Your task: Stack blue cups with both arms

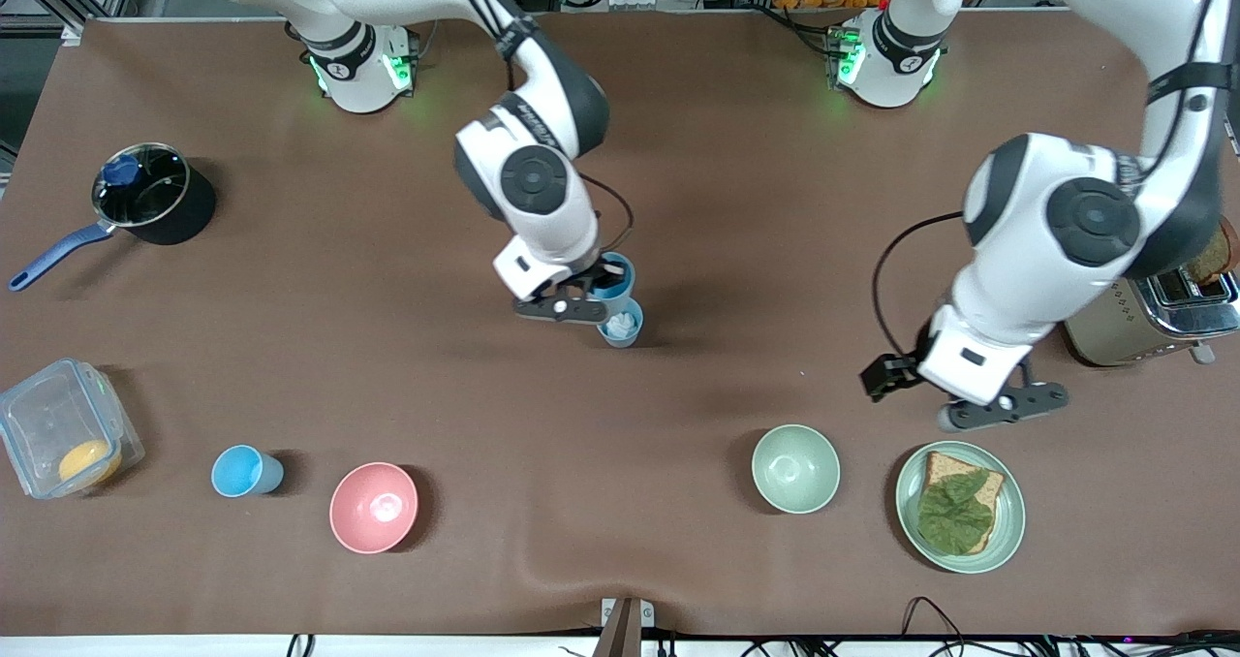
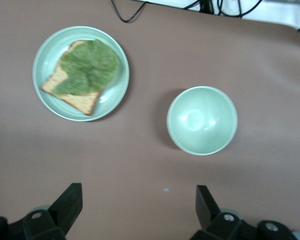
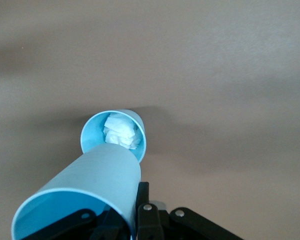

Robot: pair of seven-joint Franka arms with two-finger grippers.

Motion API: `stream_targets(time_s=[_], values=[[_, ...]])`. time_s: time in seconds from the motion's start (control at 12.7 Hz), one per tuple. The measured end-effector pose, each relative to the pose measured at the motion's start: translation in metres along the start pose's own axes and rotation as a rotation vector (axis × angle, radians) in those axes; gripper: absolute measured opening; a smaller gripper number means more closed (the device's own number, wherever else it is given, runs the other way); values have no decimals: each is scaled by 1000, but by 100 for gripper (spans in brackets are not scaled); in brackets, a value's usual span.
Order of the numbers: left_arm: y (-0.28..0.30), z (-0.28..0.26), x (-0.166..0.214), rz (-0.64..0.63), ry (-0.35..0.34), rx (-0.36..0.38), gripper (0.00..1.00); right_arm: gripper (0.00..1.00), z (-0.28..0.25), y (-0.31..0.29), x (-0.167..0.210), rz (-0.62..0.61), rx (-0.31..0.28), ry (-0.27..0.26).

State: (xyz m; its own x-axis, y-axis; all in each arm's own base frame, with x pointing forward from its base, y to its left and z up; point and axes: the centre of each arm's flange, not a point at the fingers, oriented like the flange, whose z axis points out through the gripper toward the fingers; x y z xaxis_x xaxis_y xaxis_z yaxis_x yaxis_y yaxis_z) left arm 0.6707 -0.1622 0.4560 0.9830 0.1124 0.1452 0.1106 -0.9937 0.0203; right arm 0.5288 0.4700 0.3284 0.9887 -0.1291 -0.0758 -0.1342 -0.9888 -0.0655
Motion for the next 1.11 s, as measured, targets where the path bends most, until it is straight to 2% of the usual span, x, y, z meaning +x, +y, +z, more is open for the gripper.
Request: stream_targets(time_s=[0.16, 0.47, 0.71, 0.95, 1.11], values=[[-35, -4, 10, 86, -17, 17, 100, 4, 5, 4, 12, 14, -6, 8], [-101, -31, 21, 153, -24, 46, 100, 4, 13, 1, 20, 34, -7, 12], [-119, -63, 13, 151, -30, 55, 100, 4, 20, -1, 21, 46, -9, 11], [-129, -93, -1, 109, -47, 11, 100, 4, 31, -4, 18, 58, -18, 4], [-129, -126, -19, 118, -55, 29, 100, 4, 36, -6, 16, 66, -21, 0]])
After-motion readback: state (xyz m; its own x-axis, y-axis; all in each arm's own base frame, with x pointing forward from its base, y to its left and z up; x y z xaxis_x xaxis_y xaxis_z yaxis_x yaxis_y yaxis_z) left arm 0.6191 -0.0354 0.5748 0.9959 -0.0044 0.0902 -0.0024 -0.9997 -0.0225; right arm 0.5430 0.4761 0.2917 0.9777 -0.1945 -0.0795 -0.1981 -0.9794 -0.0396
